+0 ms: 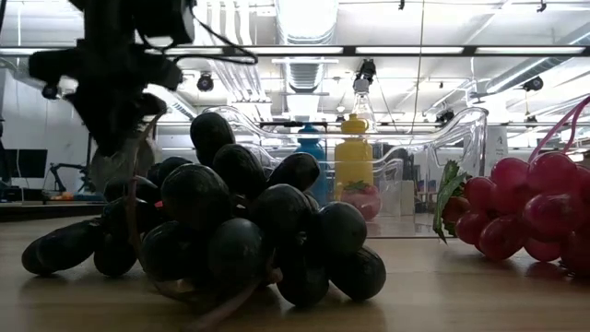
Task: Pick & Place Food Item
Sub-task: Put the yellow blue tuna can into the bottom transparent bin
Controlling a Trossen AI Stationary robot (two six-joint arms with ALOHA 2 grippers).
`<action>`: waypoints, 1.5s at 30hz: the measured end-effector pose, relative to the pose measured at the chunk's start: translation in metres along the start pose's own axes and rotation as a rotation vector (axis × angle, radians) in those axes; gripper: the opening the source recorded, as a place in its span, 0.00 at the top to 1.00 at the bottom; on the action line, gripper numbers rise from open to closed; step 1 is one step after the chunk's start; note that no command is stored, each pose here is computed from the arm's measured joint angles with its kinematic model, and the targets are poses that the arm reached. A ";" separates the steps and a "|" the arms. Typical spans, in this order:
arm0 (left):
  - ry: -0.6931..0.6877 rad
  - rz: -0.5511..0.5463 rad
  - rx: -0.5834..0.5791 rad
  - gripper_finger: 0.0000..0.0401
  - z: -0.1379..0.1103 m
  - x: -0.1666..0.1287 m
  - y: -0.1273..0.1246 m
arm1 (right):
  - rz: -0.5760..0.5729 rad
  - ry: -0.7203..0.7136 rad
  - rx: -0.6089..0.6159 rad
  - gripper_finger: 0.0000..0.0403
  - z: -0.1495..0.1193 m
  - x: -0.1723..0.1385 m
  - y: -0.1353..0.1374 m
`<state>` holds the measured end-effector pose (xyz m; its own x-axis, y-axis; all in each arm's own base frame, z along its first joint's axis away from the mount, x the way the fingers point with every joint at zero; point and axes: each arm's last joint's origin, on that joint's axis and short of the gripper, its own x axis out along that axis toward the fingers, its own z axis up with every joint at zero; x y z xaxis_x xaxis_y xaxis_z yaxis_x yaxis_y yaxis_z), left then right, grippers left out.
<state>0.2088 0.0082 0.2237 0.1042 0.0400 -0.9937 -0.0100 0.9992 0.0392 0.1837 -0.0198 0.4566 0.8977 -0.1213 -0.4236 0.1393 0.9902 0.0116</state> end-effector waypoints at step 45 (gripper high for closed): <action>-0.221 -0.219 0.029 0.65 0.167 -0.041 -0.009 | 0.001 -0.001 -0.049 0.98 0.000 -0.001 0.000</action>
<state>0.3708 -0.0014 0.2812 0.3143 -0.1795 -0.9322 0.0651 0.9837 -0.1675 0.1832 -0.0198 0.4568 0.8982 -0.1204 -0.4227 0.1177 0.9925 -0.0327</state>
